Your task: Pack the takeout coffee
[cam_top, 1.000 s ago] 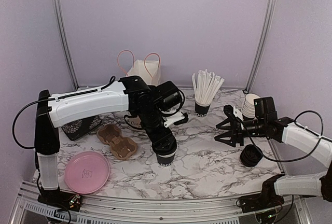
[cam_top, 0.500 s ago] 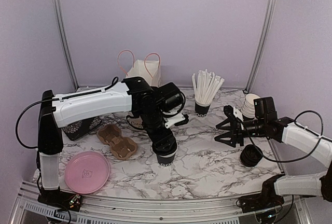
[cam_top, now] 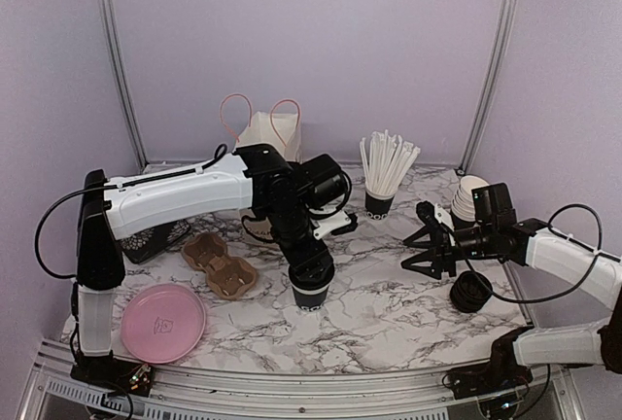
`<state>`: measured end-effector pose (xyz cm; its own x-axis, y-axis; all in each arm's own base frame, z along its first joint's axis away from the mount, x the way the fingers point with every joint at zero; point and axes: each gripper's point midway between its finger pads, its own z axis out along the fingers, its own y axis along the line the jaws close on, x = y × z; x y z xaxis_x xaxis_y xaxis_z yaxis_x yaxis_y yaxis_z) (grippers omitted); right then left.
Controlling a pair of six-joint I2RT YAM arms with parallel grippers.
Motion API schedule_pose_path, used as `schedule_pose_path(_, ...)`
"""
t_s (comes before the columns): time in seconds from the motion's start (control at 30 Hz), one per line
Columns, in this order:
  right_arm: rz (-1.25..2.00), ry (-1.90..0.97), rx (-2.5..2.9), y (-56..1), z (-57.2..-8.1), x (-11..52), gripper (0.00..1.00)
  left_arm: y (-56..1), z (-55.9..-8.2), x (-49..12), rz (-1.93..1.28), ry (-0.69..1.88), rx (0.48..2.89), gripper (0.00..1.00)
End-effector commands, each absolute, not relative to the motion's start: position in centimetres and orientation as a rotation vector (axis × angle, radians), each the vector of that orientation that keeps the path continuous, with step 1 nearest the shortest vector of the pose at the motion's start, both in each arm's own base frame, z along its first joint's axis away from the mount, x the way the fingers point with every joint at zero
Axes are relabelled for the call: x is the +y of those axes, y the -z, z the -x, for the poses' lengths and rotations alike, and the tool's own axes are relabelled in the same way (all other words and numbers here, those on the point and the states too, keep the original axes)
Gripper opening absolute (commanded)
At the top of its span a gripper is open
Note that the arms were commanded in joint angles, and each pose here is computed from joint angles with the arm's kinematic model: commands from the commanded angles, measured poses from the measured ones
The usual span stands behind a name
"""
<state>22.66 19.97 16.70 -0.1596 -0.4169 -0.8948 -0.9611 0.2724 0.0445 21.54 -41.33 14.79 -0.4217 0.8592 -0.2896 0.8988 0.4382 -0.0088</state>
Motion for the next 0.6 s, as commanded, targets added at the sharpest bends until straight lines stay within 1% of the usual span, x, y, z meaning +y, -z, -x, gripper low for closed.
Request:
schedule_pose_path(0.0, 1.275, -0.832, 1.686, -18.0, -23.1, 20.1, 0.61, -13.8, -21.0, -41.3, -1.569, 0.237, 2.481, 0.67)
schedule_pose_path(0.1, 1.276, -0.832, 1.686, -18.0, -23.1, 20.1, 0.61, -13.6, -20.9, -41.4, -1.571, 0.240, 2.486, 0.68)
schedule_pose_path(0.23, 1.276, -0.833, 1.688, -18.0, -23.0, 20.1, 0.61, -13.5, -20.9, -41.4, -1.571, 0.235, 2.490, 0.67)
schedule_pose_path(0.57, 1.278, -0.834, 1.688, -18.0, -23.1, 20.1, 0.61, -15.5, -21.4, -39.9, -1.527, 0.156, 2.470, 0.66)
